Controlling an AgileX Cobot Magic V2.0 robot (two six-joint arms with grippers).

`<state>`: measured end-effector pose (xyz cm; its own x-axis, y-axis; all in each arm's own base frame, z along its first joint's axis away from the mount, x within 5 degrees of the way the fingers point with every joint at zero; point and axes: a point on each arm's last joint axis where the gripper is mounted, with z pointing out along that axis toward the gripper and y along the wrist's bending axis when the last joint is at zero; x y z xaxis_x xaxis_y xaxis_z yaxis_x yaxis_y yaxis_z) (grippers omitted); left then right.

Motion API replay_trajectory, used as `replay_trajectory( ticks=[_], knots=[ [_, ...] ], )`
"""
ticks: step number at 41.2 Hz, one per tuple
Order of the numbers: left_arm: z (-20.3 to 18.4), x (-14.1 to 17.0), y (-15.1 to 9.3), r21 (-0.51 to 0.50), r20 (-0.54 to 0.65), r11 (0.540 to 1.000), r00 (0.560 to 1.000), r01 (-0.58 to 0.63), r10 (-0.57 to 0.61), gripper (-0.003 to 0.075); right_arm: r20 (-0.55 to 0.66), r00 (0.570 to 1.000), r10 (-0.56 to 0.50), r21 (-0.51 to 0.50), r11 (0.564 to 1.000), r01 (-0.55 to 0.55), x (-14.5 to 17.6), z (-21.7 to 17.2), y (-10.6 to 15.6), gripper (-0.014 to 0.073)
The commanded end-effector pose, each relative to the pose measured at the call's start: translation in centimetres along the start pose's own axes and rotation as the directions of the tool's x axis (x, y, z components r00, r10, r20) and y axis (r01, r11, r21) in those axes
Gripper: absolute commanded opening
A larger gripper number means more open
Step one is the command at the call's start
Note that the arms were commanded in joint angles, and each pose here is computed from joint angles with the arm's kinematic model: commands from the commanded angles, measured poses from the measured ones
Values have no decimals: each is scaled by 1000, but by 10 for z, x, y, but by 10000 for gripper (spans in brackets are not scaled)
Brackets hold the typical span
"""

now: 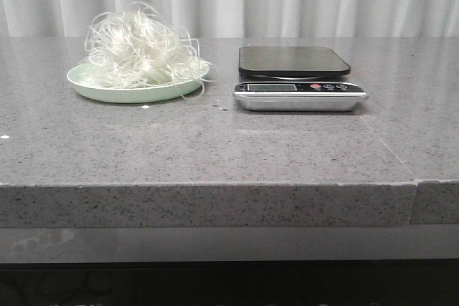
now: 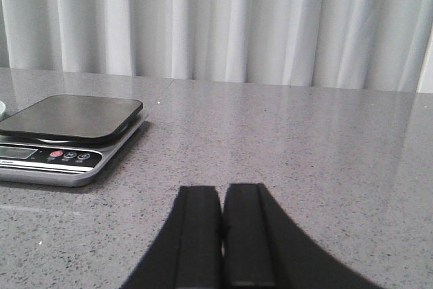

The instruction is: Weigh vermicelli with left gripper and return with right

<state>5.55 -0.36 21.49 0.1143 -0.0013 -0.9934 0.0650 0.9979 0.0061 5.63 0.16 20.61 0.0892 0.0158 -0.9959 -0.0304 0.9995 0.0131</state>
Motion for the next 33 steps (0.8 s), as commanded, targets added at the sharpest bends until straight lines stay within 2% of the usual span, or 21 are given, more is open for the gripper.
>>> replay_trajectory(
  ticks=[1, 28, 33],
  knots=[
    [-2, -6, 0, 0, 91, 1000, 996, 13, -13, 142, 111, 994, -1, 6, 1000, 0, -12, -2, 0, 159],
    [-2, -6, 0, 0, 91, 1000, 996, 13, -13, 142, 112, 994, -1, 6, 1000, 0, -12, -2, 0, 159],
    [-2, -6, 0, 0, 94, 1000, 995, 13, -13, 142, 149, 989, -1, 7, 1000, 0, -15, -2, 0, 159]
  ],
)
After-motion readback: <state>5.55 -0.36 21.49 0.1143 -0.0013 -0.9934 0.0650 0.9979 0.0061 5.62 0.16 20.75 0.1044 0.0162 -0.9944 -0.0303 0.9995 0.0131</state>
